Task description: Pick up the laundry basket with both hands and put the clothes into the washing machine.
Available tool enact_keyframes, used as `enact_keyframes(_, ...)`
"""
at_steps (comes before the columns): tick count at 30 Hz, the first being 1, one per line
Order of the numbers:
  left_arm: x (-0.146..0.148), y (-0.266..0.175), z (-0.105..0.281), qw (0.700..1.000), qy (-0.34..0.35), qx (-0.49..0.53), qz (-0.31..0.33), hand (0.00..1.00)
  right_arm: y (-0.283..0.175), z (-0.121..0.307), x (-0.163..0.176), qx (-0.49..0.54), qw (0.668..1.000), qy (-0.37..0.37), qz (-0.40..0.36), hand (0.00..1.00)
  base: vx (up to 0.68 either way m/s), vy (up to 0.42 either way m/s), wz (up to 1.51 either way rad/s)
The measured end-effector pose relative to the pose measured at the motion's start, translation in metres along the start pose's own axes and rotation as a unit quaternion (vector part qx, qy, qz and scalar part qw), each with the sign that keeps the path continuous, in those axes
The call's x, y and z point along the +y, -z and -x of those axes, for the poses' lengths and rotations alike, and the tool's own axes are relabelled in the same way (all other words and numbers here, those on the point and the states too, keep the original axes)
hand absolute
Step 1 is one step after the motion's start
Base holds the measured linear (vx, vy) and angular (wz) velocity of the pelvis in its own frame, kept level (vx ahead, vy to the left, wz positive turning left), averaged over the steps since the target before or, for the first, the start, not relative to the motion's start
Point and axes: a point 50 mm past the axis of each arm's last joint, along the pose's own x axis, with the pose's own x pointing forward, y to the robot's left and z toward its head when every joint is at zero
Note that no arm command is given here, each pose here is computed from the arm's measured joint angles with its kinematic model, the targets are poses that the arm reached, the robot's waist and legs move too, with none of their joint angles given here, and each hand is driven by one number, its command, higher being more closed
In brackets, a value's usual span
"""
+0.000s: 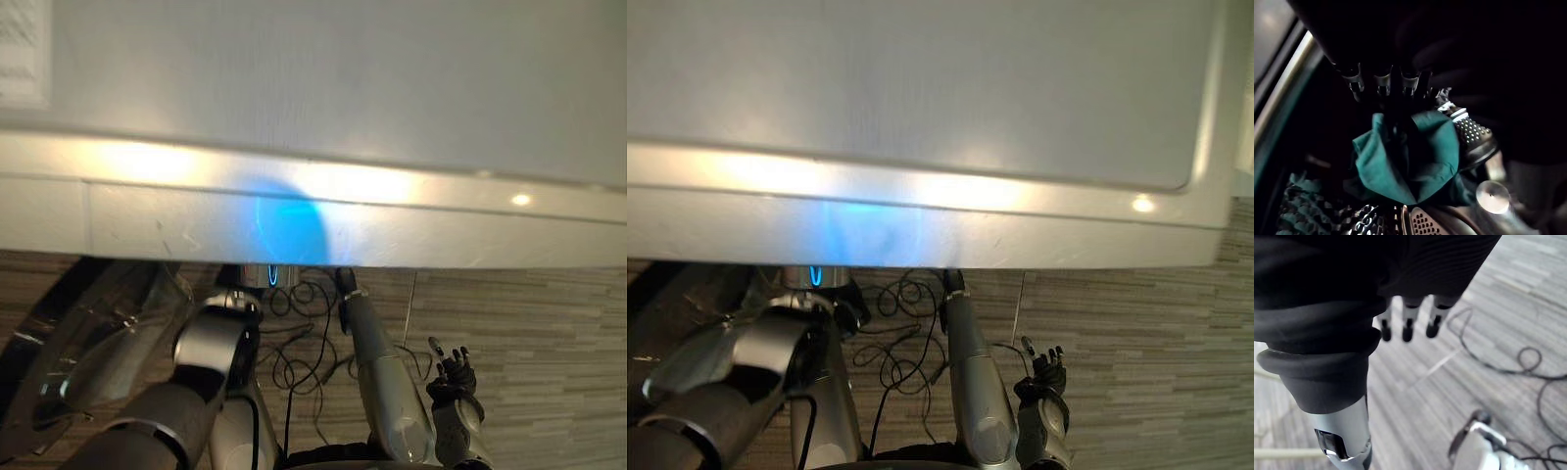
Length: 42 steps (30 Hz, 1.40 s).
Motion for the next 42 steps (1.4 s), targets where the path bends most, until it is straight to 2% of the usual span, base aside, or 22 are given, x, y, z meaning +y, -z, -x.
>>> enact_keyframes(4, 0.038, 0.064, 0.037, 0.994, -0.046, 0.086, 0.050, 0.00, 0.004, 0.001, -0.005, 0.008, 1.000, 0.013, 0.007, 0.00, 0.22, -0.022, 0.07)
enact_keyframes(8, 0.078, 0.113, 0.085, 0.986, -0.074, 0.149, 0.029, 0.00, 0.017, 0.004, -0.020, 0.039, 0.998, 0.034, 0.029, 0.00, 0.21, -0.034, 0.19)
enact_keyframes(10, 0.090, 0.130, 0.110, 0.982, -0.061, 0.177, 0.023, 0.00, 0.024, 0.009, -0.036, 0.056, 0.996, 0.056, 0.038, 0.00, 0.23, -0.032, 0.15)
enact_keyframes(12, 0.110, 0.156, 0.144, 0.970, -0.056, 0.237, 0.002, 0.00, 0.033, 0.015, -0.052, 0.077, 0.993, 0.074, 0.051, 0.00, 0.28, -0.096, 0.15)
enact_keyframes(14, 0.120, 0.166, 0.158, 0.963, -0.063, 0.261, -0.008, 0.00, 0.034, 0.016, -0.058, 0.083, 0.992, 0.075, 0.058, 0.00, 0.23, -0.167, -0.14)
enact_keyframes(16, 0.142, 0.176, 0.174, 0.953, -0.072, 0.291, -0.030, 0.00, 0.039, 0.019, -0.065, 0.098, 0.990, 0.084, 0.061, 0.00, 0.26, -0.163, -0.02)
enact_keyframes(20, 0.163, 0.212, 0.221, 0.910, -0.077, 0.401, -0.077, 0.00, 0.037, 0.017, -0.088, 0.115, 0.984, 0.120, 0.060, 0.00, 0.28, -0.049, 0.03)
enact_keyframes(23, 0.173, 0.221, 0.242, 0.889, -0.061, 0.439, -0.117, 0.00, 0.041, 0.021, -0.103, 0.130, 0.978, 0.156, 0.048, 0.00, 0.17, 0.115, 0.26)
enact_keyframes(24, 0.189, 0.218, 0.250, 0.886, -0.090, 0.438, -0.121, 0.00, 0.049, 0.028, -0.114, 0.151, 0.971, 0.178, 0.049, 0.00, 0.16, 0.148, -0.03)
enact_keyframes(27, 0.205, 0.219, 0.259, 0.873, -0.118, 0.456, -0.128, 0.00, 0.060, 0.037, -0.119, 0.170, 0.966, 0.186, 0.054, 0.00, 0.13, 0.116, -0.04)
enact_keyframes(35, 0.207, 0.222, 0.261, 0.859, -0.150, 0.468, -0.141, 0.00, 0.059, 0.031, -0.107, 0.177, 0.968, 0.160, 0.073, 0.00, -0.02, 0.013, -0.12)
enact_keyframes(38, 0.200, 0.222, 0.255, 0.865, -0.138, 0.462, -0.141, 0.00, 0.055, 0.028, -0.102, 0.169, 0.970, 0.151, 0.084, 0.00, -0.13, -0.082, 0.04)
enact_keyframes(42, 0.194, 0.219, 0.247, 0.878, -0.166, 0.434, -0.112, 0.00, 0.057, 0.027, -0.095, 0.173, 0.969, 0.130, 0.118, 0.00, -0.19, -0.198, 0.31)
